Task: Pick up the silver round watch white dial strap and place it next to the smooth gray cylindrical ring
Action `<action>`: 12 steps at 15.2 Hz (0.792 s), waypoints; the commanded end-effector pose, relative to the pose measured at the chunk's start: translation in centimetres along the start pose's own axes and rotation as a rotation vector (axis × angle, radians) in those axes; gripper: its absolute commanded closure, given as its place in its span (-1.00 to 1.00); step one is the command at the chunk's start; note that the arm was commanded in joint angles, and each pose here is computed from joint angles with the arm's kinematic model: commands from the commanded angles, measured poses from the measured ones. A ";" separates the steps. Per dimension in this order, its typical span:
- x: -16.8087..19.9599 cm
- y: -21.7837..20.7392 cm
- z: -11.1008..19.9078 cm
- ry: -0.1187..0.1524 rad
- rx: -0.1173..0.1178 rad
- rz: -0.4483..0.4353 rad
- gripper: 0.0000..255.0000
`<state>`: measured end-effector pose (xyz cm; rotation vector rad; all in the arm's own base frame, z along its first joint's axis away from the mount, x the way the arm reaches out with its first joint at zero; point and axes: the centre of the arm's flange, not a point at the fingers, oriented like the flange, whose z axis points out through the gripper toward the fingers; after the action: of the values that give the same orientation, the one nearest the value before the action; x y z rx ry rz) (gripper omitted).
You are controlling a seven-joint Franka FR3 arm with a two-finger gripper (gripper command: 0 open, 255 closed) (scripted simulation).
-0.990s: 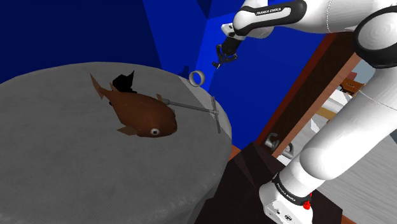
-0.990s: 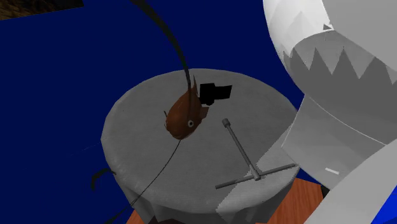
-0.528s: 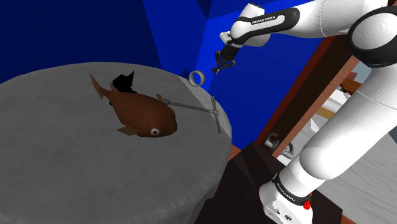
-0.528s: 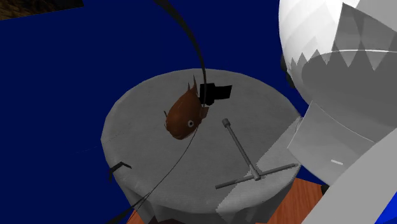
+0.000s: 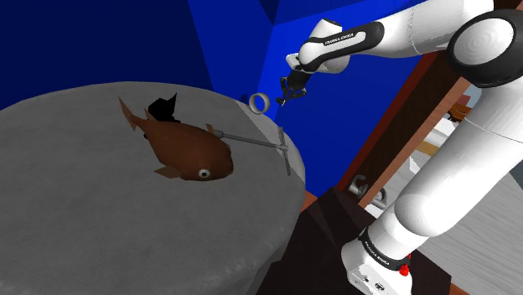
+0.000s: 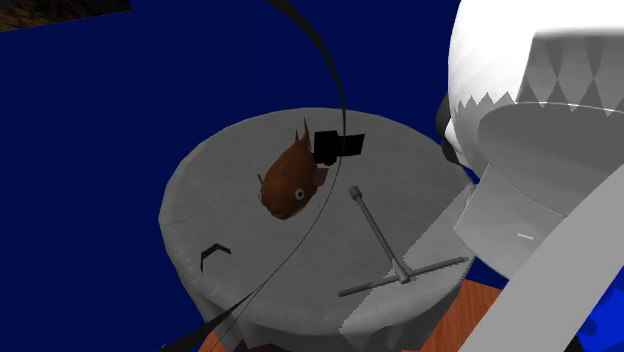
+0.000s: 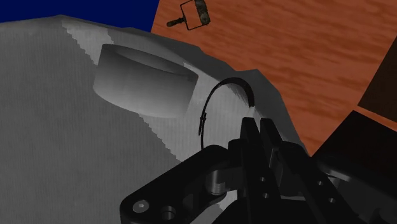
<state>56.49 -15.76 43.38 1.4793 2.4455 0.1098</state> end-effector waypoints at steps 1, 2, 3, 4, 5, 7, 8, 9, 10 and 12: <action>0.2 -0.2 1.0 0.000 0.000 0.000 1.00; 0.3 -0.3 1.5 0.000 0.000 0.000 1.00; 0.4 -0.4 2.0 0.000 0.000 0.000 1.00; 0.5 -0.5 2.5 0.000 0.000 0.000 1.00; 0.7 -0.6 3.0 0.000 0.000 0.000 1.00; 0.9 -0.8 4.1 0.000 0.000 0.000 1.00; 1.0 -1.0 4.6 0.000 0.000 0.000 1.00; 1.1 -1.1 5.1 0.000 0.000 0.000 1.00; 1.2 -1.2 5.6 0.000 0.000 0.000 1.00; 1.4 -1.4 6.6 0.000 0.000 0.000 1.00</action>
<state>56.50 -15.74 37.10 1.4795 2.4453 0.1096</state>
